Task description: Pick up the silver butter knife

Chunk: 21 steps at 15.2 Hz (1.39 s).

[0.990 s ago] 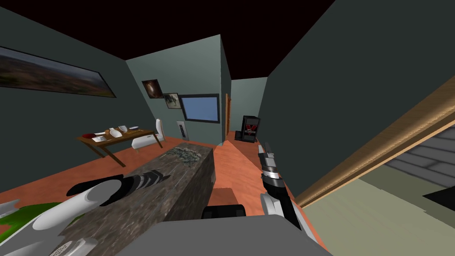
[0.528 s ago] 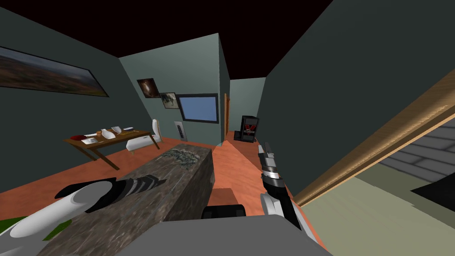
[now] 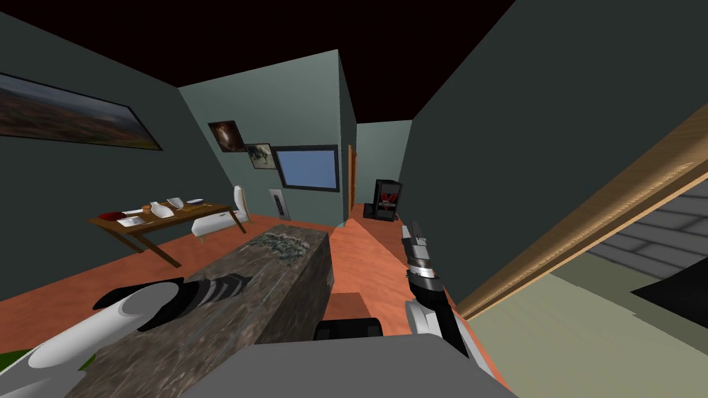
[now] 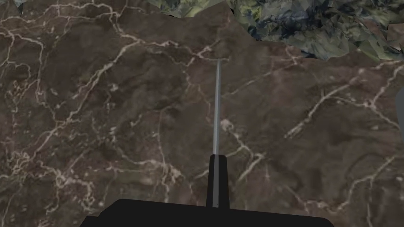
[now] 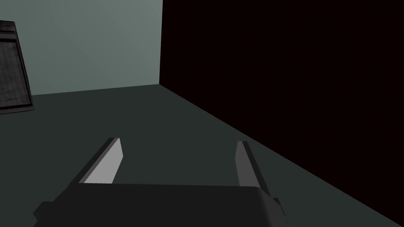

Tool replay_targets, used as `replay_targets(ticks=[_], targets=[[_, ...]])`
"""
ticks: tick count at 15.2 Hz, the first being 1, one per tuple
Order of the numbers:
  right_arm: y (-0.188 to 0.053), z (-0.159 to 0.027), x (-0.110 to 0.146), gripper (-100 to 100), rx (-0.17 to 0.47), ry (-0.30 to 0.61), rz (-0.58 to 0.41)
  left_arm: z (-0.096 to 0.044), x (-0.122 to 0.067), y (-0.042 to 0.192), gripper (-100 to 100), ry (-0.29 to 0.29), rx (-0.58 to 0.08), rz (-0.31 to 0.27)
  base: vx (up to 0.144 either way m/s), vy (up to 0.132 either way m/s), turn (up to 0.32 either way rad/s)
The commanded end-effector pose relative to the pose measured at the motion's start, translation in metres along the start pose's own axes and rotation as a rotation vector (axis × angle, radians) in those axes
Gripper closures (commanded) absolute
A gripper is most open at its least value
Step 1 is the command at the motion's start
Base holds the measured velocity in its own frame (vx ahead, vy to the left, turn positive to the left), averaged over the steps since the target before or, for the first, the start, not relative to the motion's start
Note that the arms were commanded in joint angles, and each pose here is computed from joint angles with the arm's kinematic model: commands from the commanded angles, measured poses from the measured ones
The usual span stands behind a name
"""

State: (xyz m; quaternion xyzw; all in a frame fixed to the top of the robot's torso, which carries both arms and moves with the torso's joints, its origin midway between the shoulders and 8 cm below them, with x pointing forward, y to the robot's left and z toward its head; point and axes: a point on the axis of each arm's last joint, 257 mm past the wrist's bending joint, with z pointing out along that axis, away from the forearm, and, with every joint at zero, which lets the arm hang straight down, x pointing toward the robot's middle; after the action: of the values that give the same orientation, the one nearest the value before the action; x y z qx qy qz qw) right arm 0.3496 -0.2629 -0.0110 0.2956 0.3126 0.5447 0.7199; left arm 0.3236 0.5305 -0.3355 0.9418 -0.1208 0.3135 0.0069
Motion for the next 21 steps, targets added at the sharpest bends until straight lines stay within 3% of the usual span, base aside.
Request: replay_targets(ticks=[1, 2, 3, 4, 5, 16, 18, 20, 21], targets=[[0.0, 0.0, 0.0, 0, 0.0, 0.0, 0.0, 0.0, 0.0, 0.0, 100, 0.0, 0.0, 0.0, 0.0, 0.0, 0.0], [0.0, 0.0, 0.0, 0, 0.0, 0.0, 0.0, 0.0, 0.0, 0.0, 100, 0.0, 0.0, 0.0, 0.0, 0.0, 0.0], [0.0, 0.0, 0.0, 0, 0.0, 0.0, 0.0, -0.01, 0.002, -0.001, 100, -0.003, -0.001, 0.004, -0.015, -0.005, 0.05], [0.0, 0.0, 0.0, 0, 0.0, 0.0, 0.0, -0.003, 0.001, -0.001, 100, 0.0, 0.001, 0.002, -0.014, -0.004, 0.033], [0.0, 0.0, 0.0, 0, 0.0, 0.0, 0.0, -0.012, -0.006, -0.002, -100, -0.024, -0.01, -0.008, -0.014, -0.001, -0.008], [0.0, 0.0, 0.0, 0, 0.0, 0.0, 0.0, -0.053, -0.034, -0.006, -100, -0.139, -0.048, -0.05, -0.021, 0.008, -0.008], [0.0, 0.0, 0.0, 0, 0.0, 0.0, 0.0, -0.038, -0.038, -0.006, -100, -0.126, -0.036, -0.049, -0.002, -0.001, -0.022], [0.0, 0.0, 0.0, 0, 0.0, 0.0, 0.0, -0.041, -0.037, -0.007, -100, -0.129, -0.04, -0.051, 0.019, -0.019, -0.047], [0.0, 0.0, 0.0, 0, 0.0, 0.0, 0.0, -0.048, -0.032, -0.006, 100, -0.127, -0.044, -0.047, -0.003, 0.003, 0.053]])
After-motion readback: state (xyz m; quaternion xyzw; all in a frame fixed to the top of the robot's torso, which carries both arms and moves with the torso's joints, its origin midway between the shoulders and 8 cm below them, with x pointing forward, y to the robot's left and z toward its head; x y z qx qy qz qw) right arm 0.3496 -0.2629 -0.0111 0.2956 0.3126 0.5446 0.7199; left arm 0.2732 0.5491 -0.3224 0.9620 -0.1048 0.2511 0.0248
